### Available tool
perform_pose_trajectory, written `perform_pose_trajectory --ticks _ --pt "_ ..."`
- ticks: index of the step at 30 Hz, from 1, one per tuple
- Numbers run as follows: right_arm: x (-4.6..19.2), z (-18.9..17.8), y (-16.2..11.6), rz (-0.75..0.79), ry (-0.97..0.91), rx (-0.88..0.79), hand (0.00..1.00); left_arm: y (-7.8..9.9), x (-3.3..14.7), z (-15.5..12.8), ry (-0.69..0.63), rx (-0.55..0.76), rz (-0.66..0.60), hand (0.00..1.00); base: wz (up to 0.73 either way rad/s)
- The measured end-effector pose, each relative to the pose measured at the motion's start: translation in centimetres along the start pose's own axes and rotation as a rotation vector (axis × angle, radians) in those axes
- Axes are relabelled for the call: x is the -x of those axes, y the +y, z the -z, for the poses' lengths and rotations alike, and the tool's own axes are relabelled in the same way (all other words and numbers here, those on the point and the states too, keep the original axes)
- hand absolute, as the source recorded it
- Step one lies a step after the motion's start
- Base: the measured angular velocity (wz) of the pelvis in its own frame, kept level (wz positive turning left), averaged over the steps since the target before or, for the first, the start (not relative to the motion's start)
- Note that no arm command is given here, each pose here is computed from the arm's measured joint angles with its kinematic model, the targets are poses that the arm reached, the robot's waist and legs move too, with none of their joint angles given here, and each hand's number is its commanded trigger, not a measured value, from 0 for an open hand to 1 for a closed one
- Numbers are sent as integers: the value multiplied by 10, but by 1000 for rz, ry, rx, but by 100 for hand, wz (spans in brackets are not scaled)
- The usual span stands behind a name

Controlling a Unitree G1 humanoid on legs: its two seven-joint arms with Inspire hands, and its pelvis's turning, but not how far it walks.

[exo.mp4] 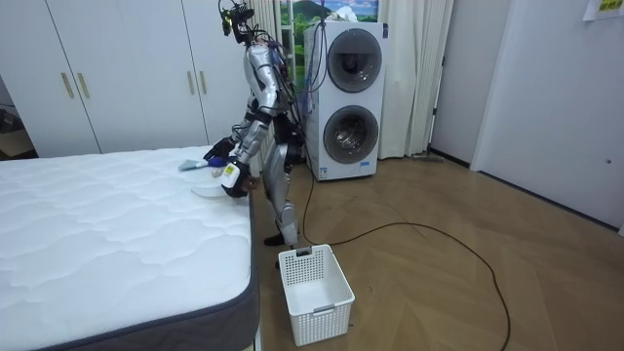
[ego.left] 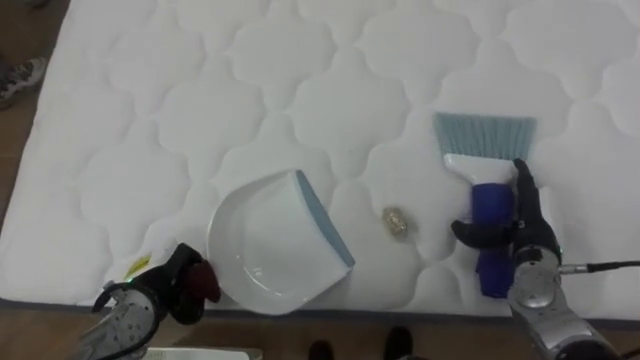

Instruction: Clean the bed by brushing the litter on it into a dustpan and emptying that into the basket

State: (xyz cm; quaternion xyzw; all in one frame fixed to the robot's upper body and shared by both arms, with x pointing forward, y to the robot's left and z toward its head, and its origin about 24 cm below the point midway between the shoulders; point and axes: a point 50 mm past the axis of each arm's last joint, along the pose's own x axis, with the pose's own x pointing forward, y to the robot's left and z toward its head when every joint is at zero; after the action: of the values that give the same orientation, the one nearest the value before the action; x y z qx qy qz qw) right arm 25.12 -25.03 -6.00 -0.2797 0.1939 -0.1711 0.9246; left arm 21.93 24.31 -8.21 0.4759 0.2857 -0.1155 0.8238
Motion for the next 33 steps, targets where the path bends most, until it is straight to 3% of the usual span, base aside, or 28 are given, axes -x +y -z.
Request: perform_pose_trajectory --ticks 16,17,18,33 --pt "24 32 8 -58 34 132 0 -17 6 -1 -12 0 -3 100 -1" --pt "24 33 9 -62 33 137 58 -17 6 -1 -11 -1 -3 100 0" --pt "25 34 10 -64 36 139 100 -17 6 -1 -11 -1 -2 100 0" --pt "28 49 -1 -2 104 193 100 -20 8 1 -5 2 3 100 -1"
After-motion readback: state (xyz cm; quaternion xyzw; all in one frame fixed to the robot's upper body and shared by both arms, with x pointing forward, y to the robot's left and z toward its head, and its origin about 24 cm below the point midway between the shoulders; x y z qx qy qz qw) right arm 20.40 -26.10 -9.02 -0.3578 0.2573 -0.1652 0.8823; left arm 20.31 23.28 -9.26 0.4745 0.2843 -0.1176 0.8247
